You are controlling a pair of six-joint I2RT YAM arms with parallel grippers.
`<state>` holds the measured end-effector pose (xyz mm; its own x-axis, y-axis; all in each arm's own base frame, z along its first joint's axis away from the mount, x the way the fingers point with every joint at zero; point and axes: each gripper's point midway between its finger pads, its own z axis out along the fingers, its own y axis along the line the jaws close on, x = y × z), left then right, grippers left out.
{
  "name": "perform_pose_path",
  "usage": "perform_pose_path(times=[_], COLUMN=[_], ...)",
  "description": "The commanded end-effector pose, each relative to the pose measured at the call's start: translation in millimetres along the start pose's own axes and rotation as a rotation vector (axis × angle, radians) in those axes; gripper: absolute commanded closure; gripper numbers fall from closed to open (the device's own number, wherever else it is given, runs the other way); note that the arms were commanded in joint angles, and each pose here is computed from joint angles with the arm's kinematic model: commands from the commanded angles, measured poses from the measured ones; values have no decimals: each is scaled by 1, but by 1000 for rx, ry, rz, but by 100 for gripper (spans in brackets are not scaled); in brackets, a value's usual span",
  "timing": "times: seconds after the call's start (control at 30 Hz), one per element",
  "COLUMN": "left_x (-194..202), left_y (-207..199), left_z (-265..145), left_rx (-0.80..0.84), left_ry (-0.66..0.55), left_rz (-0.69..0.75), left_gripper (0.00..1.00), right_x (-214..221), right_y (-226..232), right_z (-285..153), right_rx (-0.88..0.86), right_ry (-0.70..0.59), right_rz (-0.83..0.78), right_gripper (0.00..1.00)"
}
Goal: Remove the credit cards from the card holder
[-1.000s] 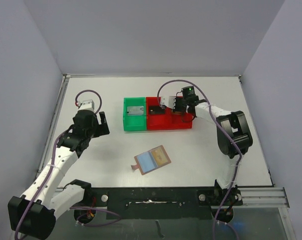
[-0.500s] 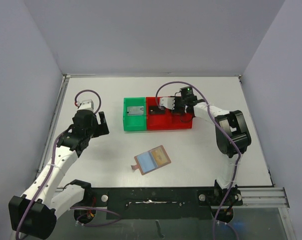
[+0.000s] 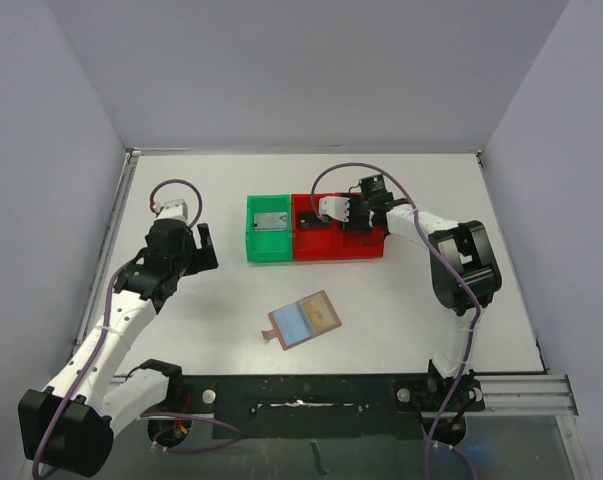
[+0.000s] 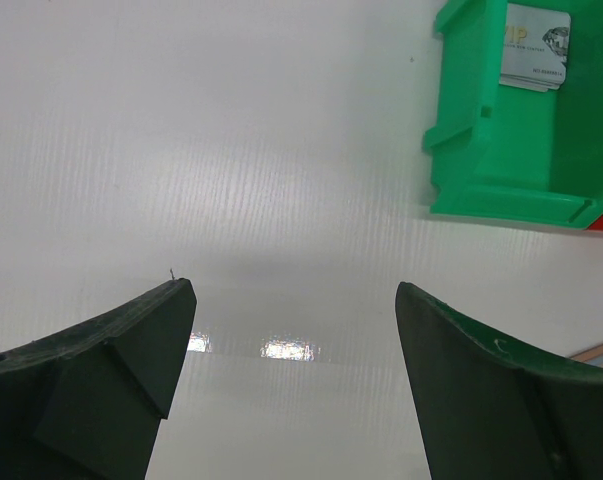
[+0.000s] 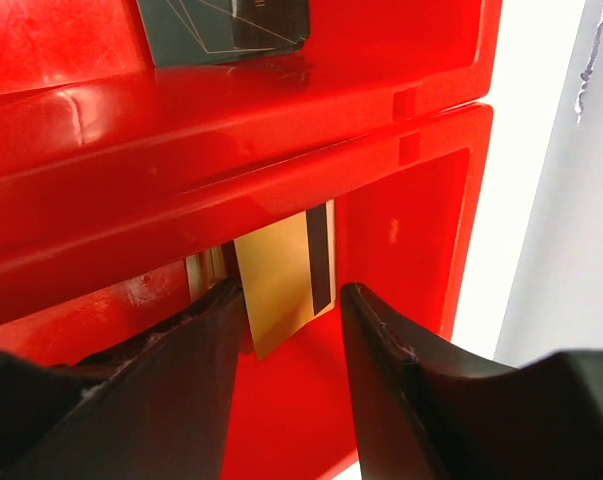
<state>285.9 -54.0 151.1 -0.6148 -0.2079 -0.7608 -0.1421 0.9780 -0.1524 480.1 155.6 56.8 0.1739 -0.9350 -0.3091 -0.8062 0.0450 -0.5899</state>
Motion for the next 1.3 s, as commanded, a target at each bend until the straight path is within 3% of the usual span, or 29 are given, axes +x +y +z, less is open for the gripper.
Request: perform_pose_path(times=[0.0,0.2,0.5,0.77,0.87,1.03,1.27], left_x=[-20,-18,-15,-13,-14,-13,9], left_y=[-8,-9,-11,-16,-24,-51,-100], left_z=[-1,0,3,2,-1,-9,-30], left_rx=[35,39,45,76,120,295,583], left_ry=[-59,-48,-30,-19,-19,-2,114], left_rz=[-4,-1,2,6,3,-3,-178], left_gripper=[18,18,18,18,17,8,7], right_x=[-15,-18,-27,-48,-62,-102,-106], right_y=[-29,-35,-58,-103,-107,-60,24], right_z=[-17,-22,-38,-111,-147,-185,-194], right_rx=[62,79,144,389,458,330,73], right_ry=[-35,-41,-72,-221,-319,-550,-629], right_rz=[2,9,44,202,415,820,1281], right_gripper=[56,49,48,42,39,33,27])
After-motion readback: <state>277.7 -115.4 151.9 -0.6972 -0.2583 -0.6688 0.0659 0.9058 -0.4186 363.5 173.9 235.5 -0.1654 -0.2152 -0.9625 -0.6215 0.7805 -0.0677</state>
